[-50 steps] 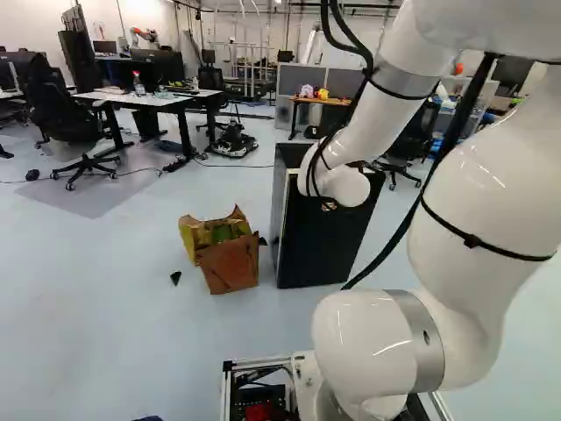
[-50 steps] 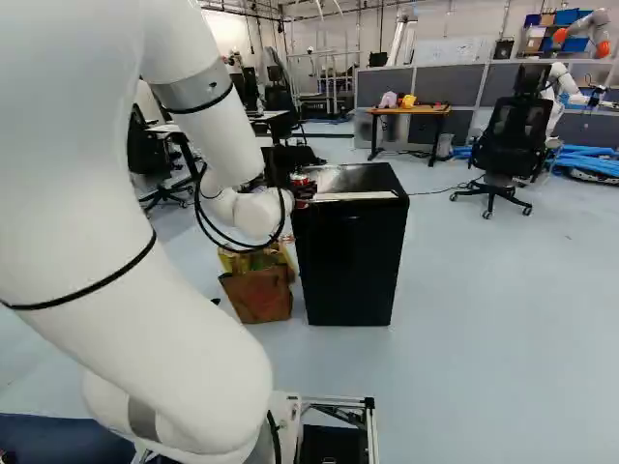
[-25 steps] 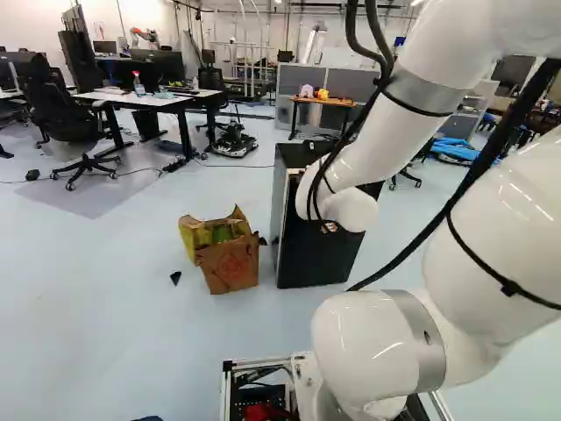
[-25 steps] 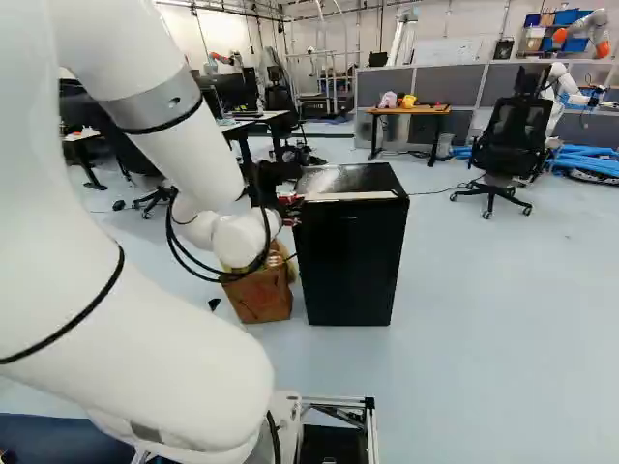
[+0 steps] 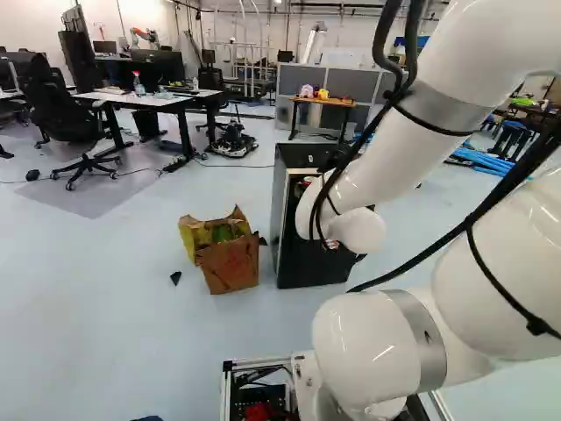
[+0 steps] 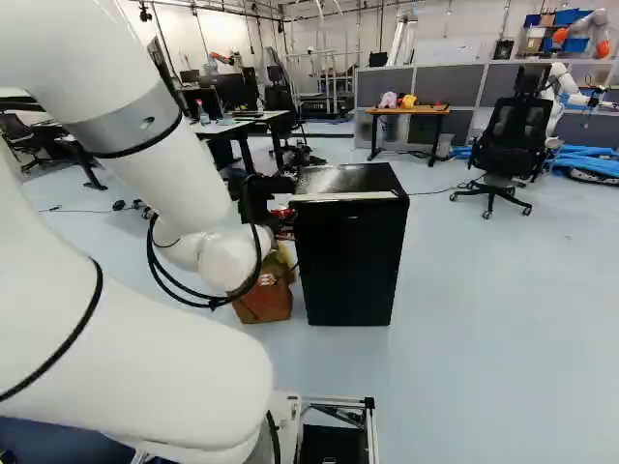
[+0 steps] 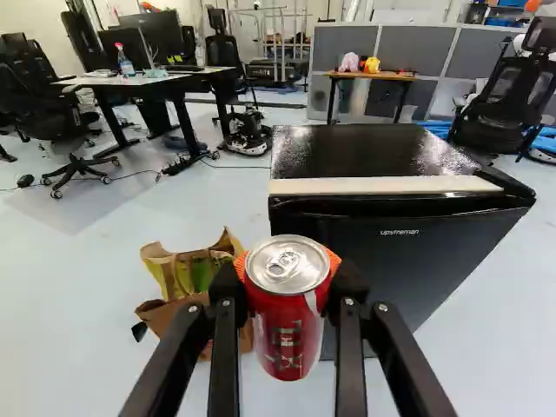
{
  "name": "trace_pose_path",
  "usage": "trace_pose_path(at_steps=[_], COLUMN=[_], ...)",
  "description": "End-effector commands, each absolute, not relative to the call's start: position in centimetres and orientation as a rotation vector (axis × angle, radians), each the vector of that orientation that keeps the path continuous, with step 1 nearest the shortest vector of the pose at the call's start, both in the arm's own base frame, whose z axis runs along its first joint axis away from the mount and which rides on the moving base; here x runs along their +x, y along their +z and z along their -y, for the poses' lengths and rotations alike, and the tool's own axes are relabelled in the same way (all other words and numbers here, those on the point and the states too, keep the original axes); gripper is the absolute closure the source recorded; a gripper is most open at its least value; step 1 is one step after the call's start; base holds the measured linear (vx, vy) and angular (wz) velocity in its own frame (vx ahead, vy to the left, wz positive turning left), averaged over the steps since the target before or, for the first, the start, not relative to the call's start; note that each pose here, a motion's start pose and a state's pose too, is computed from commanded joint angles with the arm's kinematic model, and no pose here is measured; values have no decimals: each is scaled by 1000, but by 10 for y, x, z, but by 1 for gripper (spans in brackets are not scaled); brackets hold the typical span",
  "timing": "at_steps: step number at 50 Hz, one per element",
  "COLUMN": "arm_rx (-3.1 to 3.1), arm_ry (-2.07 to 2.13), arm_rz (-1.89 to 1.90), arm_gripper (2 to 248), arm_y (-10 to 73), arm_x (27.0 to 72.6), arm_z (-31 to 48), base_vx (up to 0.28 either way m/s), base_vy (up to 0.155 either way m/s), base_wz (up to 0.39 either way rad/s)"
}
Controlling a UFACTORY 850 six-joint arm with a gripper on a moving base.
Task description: Grab a drink from the fridge
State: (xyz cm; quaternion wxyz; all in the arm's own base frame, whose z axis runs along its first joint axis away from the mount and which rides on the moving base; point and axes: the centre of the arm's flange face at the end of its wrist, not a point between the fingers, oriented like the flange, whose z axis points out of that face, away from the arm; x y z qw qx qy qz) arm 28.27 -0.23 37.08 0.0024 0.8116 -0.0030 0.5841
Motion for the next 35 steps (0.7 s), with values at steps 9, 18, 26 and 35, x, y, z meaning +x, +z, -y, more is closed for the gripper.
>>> trace_pose_path(at_steps=[9, 18, 26, 35], arm_rx=[2553, 2557, 2558, 2558], arm_ry=[1827, 1825, 1824, 1824], arm_rz=[4, 1, 0, 0], arm_gripper=[151, 151, 151, 151], arm_y=[368, 366, 366, 366], arm_x=[275, 271, 270, 270], arm_z=[1, 0, 0, 0], base_vx=[0, 0, 0, 0], base_vy=[0, 0, 0, 0], base_wz=[0, 0, 0, 0])
